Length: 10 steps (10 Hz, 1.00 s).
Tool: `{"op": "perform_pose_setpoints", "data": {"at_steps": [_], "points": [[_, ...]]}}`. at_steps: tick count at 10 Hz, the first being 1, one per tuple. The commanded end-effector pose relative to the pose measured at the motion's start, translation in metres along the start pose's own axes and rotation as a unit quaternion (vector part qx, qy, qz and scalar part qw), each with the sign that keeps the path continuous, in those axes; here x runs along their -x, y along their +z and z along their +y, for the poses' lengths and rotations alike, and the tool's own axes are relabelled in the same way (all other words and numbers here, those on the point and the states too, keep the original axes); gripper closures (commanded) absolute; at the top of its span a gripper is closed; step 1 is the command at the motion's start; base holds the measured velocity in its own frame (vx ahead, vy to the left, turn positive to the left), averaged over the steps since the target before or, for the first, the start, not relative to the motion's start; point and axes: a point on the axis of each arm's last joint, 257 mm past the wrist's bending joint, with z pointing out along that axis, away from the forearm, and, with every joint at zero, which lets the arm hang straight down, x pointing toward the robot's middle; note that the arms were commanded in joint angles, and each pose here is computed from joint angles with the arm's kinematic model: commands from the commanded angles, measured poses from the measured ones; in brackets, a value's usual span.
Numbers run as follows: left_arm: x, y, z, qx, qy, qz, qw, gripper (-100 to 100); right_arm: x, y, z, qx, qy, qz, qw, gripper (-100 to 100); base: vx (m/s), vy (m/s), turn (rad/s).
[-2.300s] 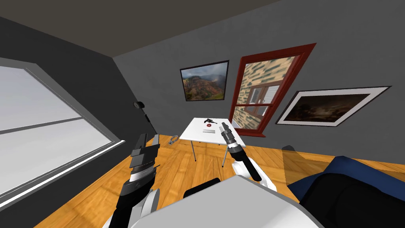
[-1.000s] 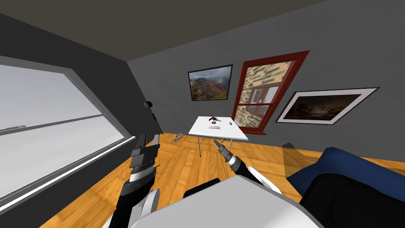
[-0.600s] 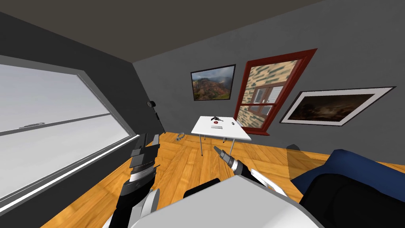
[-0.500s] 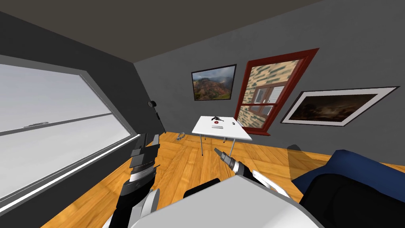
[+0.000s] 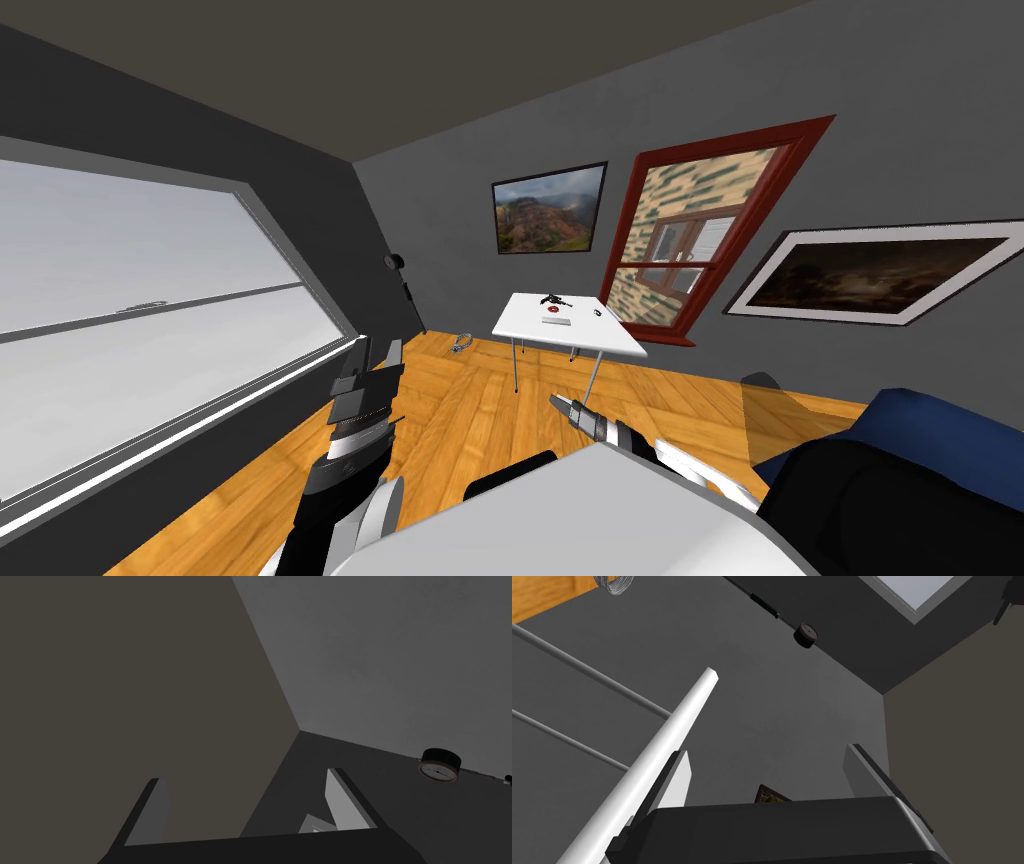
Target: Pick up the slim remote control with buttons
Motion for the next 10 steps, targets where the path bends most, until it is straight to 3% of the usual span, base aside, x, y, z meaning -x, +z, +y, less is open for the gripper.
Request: {"op": "perform_pose_setpoints", "data": {"at_steps": [1, 2, 3, 5, 6, 7, 8, 10], "points": [[0.0, 0.0, 0.0, 0.0, 0.0, 0.0, 1.0, 0, -0.017, -0.02, -0.023, -0.025, -0.012, 0.035, 0.999, -100, 0.019, 0.068, 0.11], [0.0, 0.0, 0.0, 0.0, 0.0, 0.0, 1.0, 0, -0.016, -0.025, -0.027, -0.03, -0.021, 0.046, 0.9983, -100, 0.003, 0.064, 0.054], [0.0, 0.0, 0.0, 0.0, 0.0, 0.0, 1.0, 0, -0.03, -0.044, -0.045, -0.049, -0.03, 0.075, 0.9955, -100, -0.013, 0.084, 0.117], [0.0, 0.0, 0.0, 0.0, 0.0, 0.0, 1.0, 0, -0.027, -0.054, -0.053, -0.059, -0.044, 0.091, 0.9931, -100, 0.007, 0.049, 0.025], [0.0, 0.0, 0.0, 0.0, 0.0, 0.0, 1.0, 0, -0.038, -0.076, -0.071, -0.08, -0.055, 0.122, 0.9877, -100, 0.016, 0.046, 0.122], [0.0, 0.0, 0.0, 0.0, 0.0, 0.0, 1.0, 0, -0.035, -0.084, -0.076, -0.087, -0.064, 0.133, 0.9852, -100, 0.012, 0.049, 0.084], [0.0, 0.0, 0.0, 0.0, 0.0, 0.0, 1.0, 0, -0.044, -0.107, -0.093, -0.106, -0.075, 0.162, 0.9782, -100, 0.018, 0.071, 0.139], [0.0, 0.0, 0.0, 0.0, 0.0, 0.0, 1.0, 0, -0.046, -0.136, -0.107, -0.125, -0.095, 0.201, 0.9669, -100, 0.022, 0.071, 0.103]]}}
